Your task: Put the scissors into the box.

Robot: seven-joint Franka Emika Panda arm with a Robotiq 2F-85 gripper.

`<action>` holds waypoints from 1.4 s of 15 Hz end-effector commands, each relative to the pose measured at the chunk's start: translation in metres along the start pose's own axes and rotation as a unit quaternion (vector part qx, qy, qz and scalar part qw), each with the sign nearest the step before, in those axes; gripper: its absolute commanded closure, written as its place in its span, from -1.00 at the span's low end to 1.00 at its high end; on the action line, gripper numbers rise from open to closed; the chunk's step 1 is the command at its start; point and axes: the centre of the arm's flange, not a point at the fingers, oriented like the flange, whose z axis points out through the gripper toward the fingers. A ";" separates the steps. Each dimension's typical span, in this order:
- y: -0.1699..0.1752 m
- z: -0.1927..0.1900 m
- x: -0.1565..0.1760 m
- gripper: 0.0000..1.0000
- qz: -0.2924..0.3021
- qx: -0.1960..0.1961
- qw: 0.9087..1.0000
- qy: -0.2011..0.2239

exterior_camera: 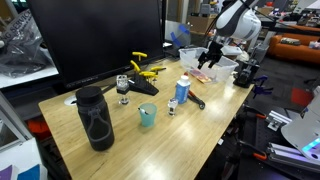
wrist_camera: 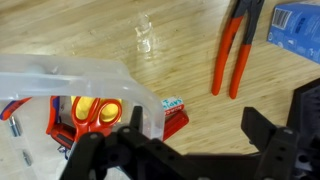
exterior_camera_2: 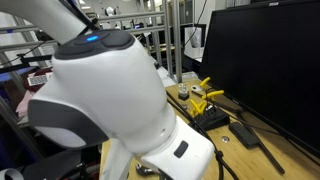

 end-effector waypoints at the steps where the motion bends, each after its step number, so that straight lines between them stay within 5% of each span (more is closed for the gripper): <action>1: -0.008 -0.022 -0.002 -1.00 -0.014 0.000 1.000 0.024; 7: -0.018 -0.042 -0.009 -1.00 -0.039 -0.005 0.998 0.039; 11: -0.025 -0.045 -0.020 -1.00 -0.089 0.030 0.995 0.009; 15: -0.036 -0.045 -0.031 -1.00 -0.159 0.087 0.982 -0.050; 16: -0.044 -0.042 -0.028 -1.00 -0.133 0.061 0.989 -0.028; 21: -0.043 -0.043 -0.032 -1.00 -0.155 0.080 0.984 -0.045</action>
